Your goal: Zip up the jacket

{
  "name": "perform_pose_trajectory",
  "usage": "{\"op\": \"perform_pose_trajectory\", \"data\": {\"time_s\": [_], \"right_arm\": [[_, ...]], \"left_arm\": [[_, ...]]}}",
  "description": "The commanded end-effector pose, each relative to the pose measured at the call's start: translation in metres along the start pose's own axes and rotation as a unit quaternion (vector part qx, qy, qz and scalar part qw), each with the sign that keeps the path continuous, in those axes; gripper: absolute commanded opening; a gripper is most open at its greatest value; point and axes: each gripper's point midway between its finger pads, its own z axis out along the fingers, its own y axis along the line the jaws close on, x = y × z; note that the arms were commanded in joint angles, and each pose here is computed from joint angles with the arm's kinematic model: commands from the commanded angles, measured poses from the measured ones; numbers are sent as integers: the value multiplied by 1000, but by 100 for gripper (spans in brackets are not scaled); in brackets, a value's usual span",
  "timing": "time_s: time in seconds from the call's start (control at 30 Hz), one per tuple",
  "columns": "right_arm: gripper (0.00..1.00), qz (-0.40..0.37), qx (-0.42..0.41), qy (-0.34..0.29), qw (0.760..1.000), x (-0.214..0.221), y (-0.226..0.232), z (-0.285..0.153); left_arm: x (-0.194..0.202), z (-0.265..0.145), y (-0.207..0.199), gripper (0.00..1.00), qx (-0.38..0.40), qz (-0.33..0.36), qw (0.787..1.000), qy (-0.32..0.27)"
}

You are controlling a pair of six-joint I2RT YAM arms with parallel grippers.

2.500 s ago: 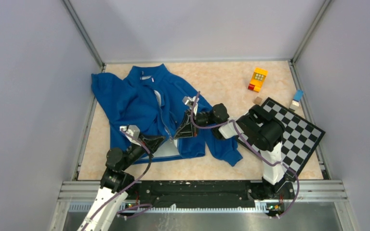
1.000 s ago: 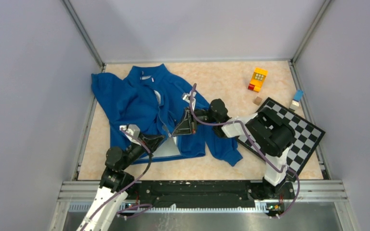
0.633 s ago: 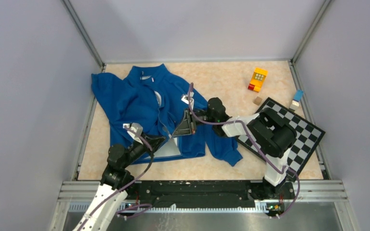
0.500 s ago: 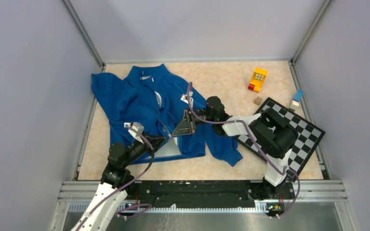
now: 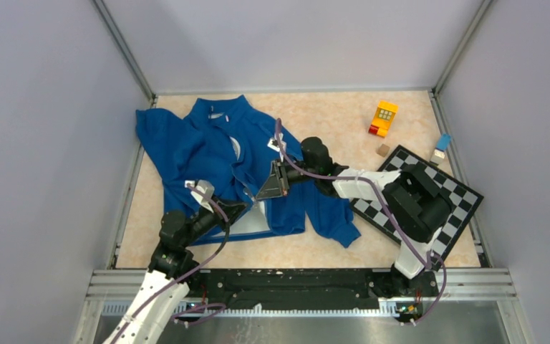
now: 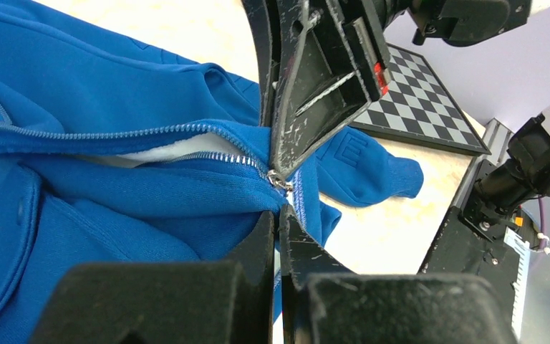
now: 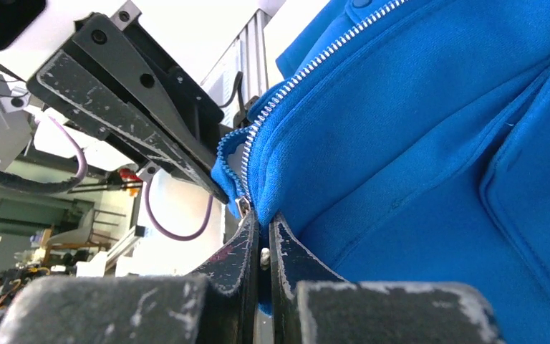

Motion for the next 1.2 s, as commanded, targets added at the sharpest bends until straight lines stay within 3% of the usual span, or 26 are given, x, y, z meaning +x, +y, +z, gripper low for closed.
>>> {"op": "perform_pose_trajectory", "data": {"time_s": [0.0, 0.63, 0.83, 1.17], "right_arm": [[0, -58, -23, -38, 997, -34, 43, -6], [0, -72, -69, -48, 994, -62, 46, 18], [0, -71, -60, -43, 995, -46, 34, 13], [0, -105, -81, -93, 987, -42, 45, -3]], "left_arm": [[-18, 1, -19, 0, 42, 17, 999, -10], [-11, 3, -27, 0, 71, 12, 997, 12], [-17, 2, -27, 0, 63, 14, 998, -1], [-16, 2, -2, 0, -16, -85, 995, -49]]}}
